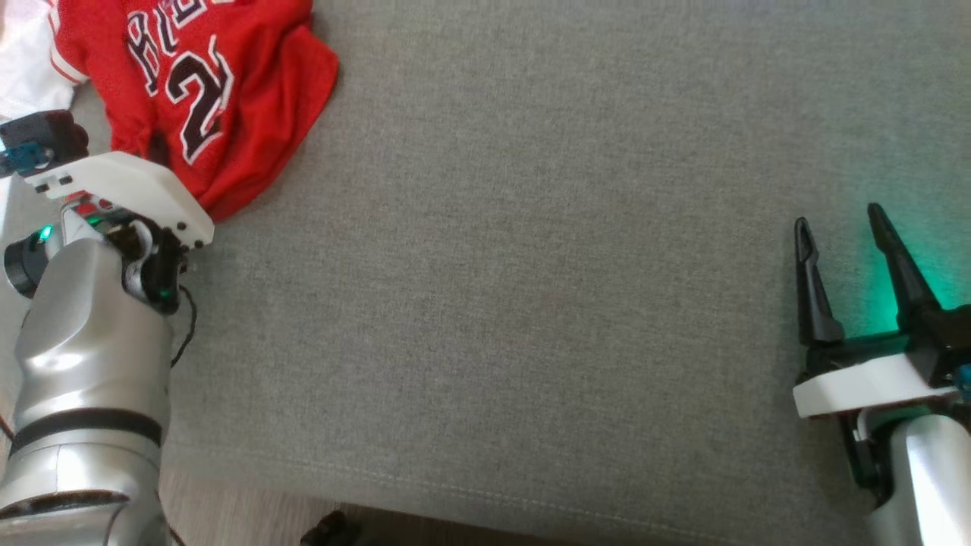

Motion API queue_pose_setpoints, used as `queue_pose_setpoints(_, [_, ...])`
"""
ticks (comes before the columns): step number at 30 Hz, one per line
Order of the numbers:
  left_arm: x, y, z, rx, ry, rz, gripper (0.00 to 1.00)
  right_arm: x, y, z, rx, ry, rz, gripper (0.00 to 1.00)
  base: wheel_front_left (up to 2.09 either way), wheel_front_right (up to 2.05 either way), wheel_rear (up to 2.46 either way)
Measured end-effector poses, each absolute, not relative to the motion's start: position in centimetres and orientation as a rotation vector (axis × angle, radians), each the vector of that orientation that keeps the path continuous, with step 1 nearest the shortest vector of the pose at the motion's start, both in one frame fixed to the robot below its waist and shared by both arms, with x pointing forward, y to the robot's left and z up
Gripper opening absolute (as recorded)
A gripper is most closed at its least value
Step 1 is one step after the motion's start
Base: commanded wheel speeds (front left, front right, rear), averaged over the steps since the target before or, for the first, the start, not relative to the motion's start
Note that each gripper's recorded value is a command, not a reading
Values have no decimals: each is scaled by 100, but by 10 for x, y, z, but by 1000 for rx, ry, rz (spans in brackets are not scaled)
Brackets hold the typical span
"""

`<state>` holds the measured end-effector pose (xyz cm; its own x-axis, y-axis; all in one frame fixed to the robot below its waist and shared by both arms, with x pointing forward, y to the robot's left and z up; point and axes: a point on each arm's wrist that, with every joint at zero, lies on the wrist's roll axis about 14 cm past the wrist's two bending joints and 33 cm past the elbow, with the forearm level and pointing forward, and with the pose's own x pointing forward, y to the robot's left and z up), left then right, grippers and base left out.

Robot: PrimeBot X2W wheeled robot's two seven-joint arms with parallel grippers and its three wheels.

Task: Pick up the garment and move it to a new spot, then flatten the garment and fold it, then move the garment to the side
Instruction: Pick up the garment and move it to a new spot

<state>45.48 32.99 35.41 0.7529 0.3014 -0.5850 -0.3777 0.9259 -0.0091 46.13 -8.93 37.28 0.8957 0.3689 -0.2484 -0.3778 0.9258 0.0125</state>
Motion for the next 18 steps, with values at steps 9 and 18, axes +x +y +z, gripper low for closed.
queue_pose_setpoints(9, [504, 277, 450, -276, 282, 192, 0, 445, -87, 398, 12, 207, 359, 100, 0, 0, 0])
queue_pose_setpoints(18, [512, 159, 540, -322, 102, -175, 0, 424, -104, 415, 40, 174, 292, 100, 0, 0, 0])
